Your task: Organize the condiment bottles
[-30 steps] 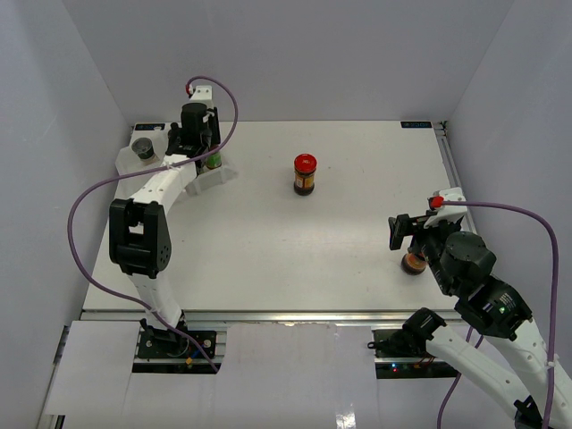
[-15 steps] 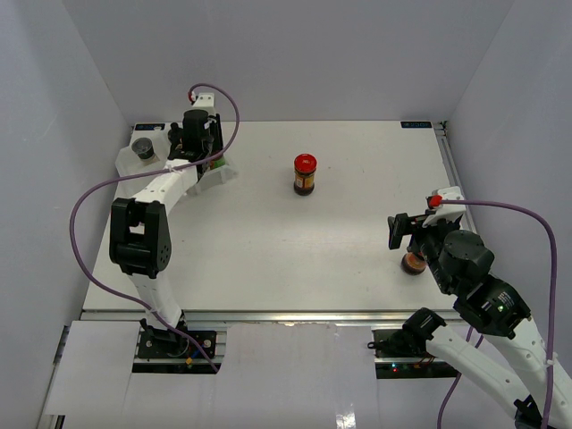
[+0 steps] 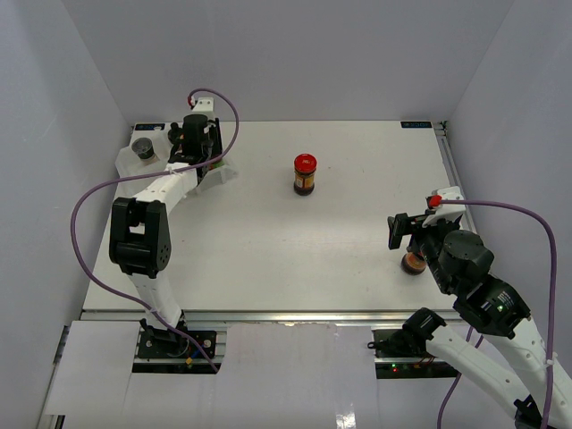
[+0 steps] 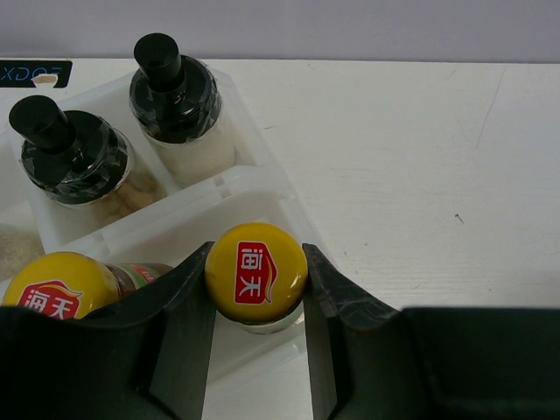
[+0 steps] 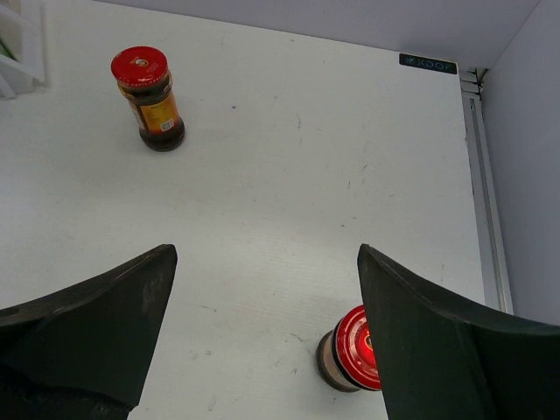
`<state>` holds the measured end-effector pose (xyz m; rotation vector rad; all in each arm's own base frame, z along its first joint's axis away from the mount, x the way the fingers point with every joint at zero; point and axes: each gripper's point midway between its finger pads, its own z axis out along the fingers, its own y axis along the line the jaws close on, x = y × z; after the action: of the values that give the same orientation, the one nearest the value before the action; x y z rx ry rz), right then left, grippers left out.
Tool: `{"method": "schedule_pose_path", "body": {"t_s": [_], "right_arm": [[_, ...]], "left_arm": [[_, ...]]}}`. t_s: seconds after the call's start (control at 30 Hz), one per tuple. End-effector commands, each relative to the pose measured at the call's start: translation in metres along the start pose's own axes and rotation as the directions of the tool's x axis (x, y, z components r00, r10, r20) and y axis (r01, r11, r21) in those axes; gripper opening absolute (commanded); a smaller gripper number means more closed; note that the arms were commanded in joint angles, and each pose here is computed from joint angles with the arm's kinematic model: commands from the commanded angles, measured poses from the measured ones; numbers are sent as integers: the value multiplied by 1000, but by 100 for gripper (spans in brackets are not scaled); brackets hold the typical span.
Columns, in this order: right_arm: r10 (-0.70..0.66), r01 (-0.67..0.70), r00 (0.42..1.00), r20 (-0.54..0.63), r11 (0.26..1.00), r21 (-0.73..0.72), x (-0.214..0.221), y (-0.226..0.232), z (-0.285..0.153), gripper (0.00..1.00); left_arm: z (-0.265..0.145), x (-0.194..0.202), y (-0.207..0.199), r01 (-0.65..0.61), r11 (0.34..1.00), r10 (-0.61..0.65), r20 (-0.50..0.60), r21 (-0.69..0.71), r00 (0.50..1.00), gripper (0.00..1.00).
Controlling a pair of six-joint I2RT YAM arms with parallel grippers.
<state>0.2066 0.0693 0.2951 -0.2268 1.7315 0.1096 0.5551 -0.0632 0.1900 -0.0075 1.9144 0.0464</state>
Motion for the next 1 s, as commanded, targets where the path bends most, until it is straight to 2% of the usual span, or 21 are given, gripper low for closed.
{"method": "schedule_pose_path", "body": {"t_s": [0.0, 0.1, 0.5, 0.6, 0.77, 0.87, 0.97], "right_arm": [[8, -9, 999, 47, 1000, 9, -12, -1, 2, 90], [11, -11, 999, 47, 1000, 8, -11, -1, 2, 90], [17, -17, 999, 47, 1000, 11, -10, -2, -1, 90], [18, -18, 999, 47, 1000, 11, -10, -2, -1, 90], [28, -28, 998, 55, 1000, 4, -13, -2, -4, 90], [38, -38, 998, 54, 999, -7, -14, -1, -6, 90], [58, -57, 997, 59, 998, -20, -16, -1, -10, 90]], "left_arm": [[-22, -77, 6, 36, 999, -36, 215, 4, 976, 40], [-22, -74, 6, 33, 999, -32, 212, 1, 977, 54], [-29, -78, 7, 31, 1000, -31, 213, 2, 977, 72], [-39, -89, 6, 32, 999, -36, 228, 20, 973, 86], [-67, -121, 3, 42, 997, -57, 270, 60, 961, 92], [-91, -143, -7, 47, 990, -86, 303, 135, 949, 94], [-111, -149, -36, 36, 952, -119, 261, 303, 958, 96]]}}
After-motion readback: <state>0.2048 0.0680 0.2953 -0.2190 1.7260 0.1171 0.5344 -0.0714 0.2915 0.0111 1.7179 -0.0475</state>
